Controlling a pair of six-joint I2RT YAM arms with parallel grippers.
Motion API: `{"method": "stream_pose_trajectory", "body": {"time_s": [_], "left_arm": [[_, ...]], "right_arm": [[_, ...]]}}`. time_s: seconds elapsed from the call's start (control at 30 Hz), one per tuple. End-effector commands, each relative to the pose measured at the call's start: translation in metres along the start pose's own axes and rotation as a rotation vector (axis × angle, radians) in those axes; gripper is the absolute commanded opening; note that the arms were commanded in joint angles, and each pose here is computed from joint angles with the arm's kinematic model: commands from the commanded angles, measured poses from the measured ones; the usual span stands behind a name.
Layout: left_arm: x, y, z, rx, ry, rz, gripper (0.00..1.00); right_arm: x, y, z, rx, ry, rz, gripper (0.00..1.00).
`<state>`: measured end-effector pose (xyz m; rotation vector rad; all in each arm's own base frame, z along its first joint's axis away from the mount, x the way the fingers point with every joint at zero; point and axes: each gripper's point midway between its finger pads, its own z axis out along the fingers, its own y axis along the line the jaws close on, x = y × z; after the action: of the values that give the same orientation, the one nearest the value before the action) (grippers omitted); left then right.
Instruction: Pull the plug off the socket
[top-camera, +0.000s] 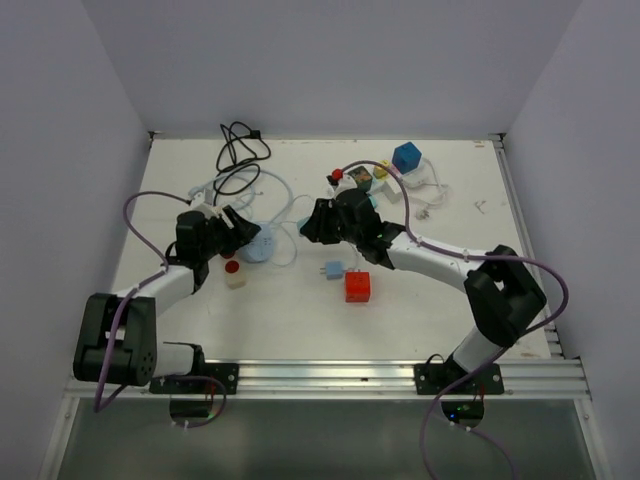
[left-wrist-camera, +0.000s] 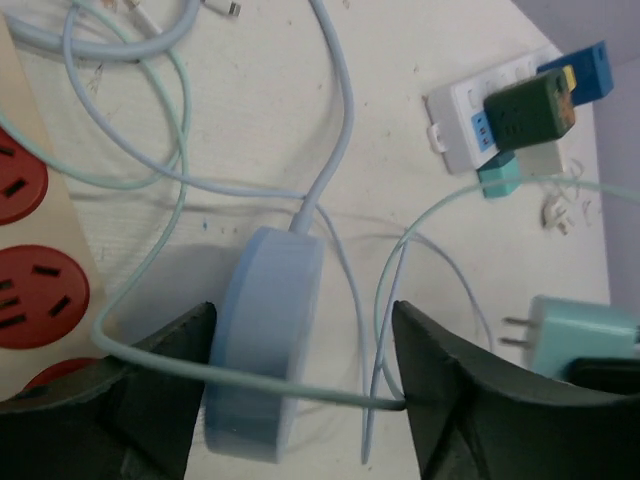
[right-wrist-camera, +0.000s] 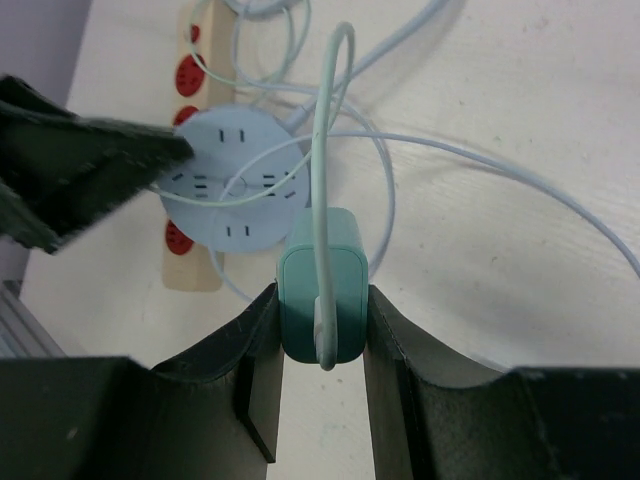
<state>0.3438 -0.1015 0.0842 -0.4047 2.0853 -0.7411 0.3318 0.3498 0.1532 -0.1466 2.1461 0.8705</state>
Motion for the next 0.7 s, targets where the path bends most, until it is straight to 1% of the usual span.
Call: {"method": "stream_pose_trajectory", "body": {"time_s": [0.0,0.07,0.1,0.17,0.2,0.27,0.3,0.37,0.4,0.47,0.5,0.53,0.6,0.67], "left_arm": [[-0.049,-0.03,0.008,0.064,-0.114,0.055,0.77],[-0.053,-0.032,0.006,0.051,-0.118,0.059,0.84],[-0.062,-0.04,0.003,0.062,-0.137,0.071,0.88],[-0.067,-0.041,-0.001,0.044,-0.143,0.084,0.91],[-0.075,-0.051,-0.007,0.06,-0.161,0.098,0.94],[-0.082,-0.056,-0.015,0.049,-0.172,0.117,0.98],[-0.09,-0.062,-0.019,0.049,-0.187,0.127,0.98],[-0.095,-0.061,-0.027,0.01,-0.186,0.153,1.0],[-0.103,-0.067,-0.031,0.01,-0.201,0.167,0.99],[-0.105,-0.065,-0.037,-0.025,-0.192,0.185,1.0],[-0.111,-0.069,-0.04,-0.025,-0.199,0.195,1.0],[-0.105,-0.064,-0.042,-0.049,-0.166,0.199,1.0],[-0.11,-0.069,-0.049,-0.052,-0.173,0.212,0.99],[-0.11,-0.068,-0.055,-0.072,-0.165,0.214,1.0]], "right_arm": [[0.013,-0.008,0.008,0.029,0.061,-0.037,0.0],[0.018,-0.009,0.01,0.031,0.084,-0.045,0.0],[0.021,-0.009,0.011,0.029,0.093,-0.05,0.02],[0.024,-0.01,0.012,0.032,0.106,-0.062,0.07],[0.027,-0.008,0.013,0.028,0.114,-0.07,0.16],[0.032,-0.007,0.013,0.018,0.137,-0.079,0.28],[0.036,-0.004,0.014,0.01,0.149,-0.098,0.33],[0.04,0.0,0.015,0.002,0.173,-0.114,0.38],[0.042,0.004,0.015,-0.007,0.177,-0.124,0.47],[0.048,0.002,0.012,-0.002,0.204,-0.131,0.55],[0.049,0.001,0.012,0.0,0.214,-0.13,0.62],[0.048,0.003,0.01,-0.005,0.215,-0.133,0.64],[0.047,0.004,0.008,-0.003,0.221,-0.141,0.71],[0.045,0.001,0.004,0.015,0.222,-0.156,0.72]]}}
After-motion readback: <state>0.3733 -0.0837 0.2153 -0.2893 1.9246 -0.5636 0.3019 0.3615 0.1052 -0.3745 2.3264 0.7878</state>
